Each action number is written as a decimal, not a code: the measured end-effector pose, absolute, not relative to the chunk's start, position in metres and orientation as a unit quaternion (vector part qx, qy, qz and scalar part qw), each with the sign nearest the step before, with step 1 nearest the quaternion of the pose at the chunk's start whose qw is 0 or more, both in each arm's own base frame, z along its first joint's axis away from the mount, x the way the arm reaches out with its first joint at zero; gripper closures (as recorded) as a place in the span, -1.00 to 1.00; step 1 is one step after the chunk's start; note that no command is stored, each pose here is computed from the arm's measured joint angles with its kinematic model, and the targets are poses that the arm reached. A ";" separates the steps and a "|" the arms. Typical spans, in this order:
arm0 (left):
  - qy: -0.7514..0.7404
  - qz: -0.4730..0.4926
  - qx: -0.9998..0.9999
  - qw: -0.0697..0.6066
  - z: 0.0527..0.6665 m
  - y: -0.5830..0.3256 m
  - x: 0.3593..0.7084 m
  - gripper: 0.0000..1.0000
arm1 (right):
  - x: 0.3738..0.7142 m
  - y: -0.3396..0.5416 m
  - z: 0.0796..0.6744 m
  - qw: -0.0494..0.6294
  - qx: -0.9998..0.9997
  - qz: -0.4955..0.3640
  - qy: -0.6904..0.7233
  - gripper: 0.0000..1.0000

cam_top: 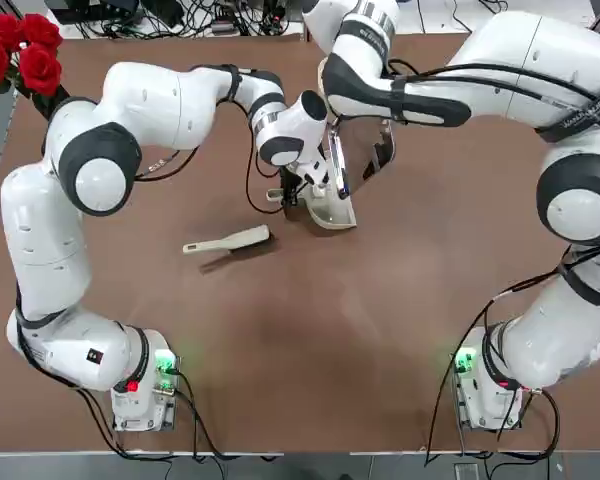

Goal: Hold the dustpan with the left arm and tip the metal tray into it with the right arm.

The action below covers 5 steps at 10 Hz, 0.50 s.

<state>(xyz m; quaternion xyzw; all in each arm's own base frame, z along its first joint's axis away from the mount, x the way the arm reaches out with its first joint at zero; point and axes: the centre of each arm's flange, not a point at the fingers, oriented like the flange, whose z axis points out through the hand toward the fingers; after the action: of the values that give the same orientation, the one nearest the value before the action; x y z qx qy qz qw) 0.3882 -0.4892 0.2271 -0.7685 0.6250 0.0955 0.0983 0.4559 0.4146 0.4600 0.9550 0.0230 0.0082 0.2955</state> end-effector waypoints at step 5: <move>0.624 0.096 -0.769 0.099 0.227 -0.489 0.389 0.36 | 0.522 0.335 0.468 0.237 0.969 -0.060 0.032 0.90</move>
<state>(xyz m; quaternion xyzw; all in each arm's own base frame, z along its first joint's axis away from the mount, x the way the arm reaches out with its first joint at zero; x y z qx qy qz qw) 0.3889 -0.4887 0.2272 -0.7687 0.6245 0.0962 0.0992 0.5224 0.3346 0.4676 0.9691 0.0323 -0.0598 0.2372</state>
